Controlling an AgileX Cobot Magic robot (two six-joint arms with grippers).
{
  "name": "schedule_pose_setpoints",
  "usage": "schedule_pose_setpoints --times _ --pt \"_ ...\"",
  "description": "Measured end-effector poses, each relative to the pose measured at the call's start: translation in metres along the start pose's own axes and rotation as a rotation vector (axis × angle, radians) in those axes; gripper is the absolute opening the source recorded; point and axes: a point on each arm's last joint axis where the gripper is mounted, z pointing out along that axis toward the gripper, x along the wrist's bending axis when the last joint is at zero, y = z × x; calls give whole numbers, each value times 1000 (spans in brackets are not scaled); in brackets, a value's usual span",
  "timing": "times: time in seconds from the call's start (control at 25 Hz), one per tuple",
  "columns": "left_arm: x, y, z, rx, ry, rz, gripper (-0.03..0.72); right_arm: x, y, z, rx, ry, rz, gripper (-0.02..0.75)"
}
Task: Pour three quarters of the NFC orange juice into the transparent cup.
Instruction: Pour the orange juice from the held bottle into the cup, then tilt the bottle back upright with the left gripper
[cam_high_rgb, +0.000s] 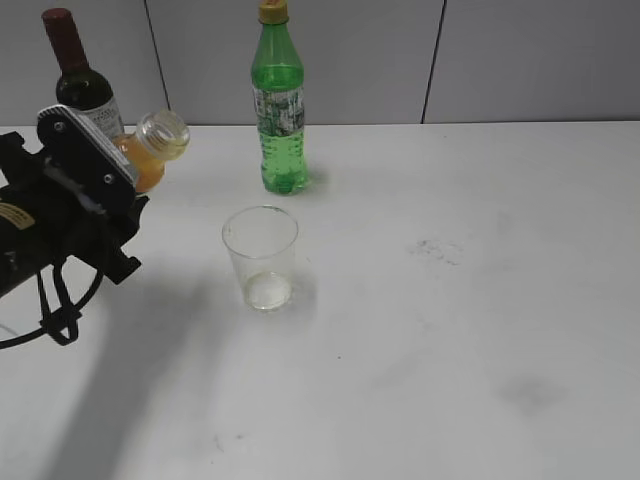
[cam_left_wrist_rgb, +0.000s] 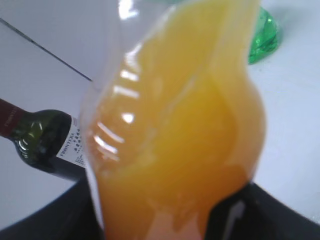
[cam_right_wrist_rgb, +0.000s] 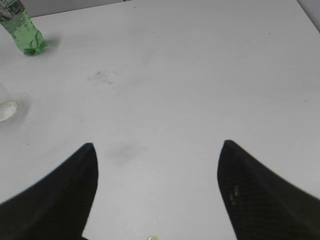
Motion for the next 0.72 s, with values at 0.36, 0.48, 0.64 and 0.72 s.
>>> schedule_pose_setpoints --times 0.36,0.48,0.64,0.72 --pt "0 -1 0 15 12 65 479 0 0 0 0 0 0 571" --pt "-2 2 -1 7 13 108 479 0 0 0 0 0 0 571" --pt "-5 5 -3 8 10 157 479 0 0 0 0 0 0 571" --pt "-7 6 -4 18 10 175 479 0 0 0 0 0 0 571"
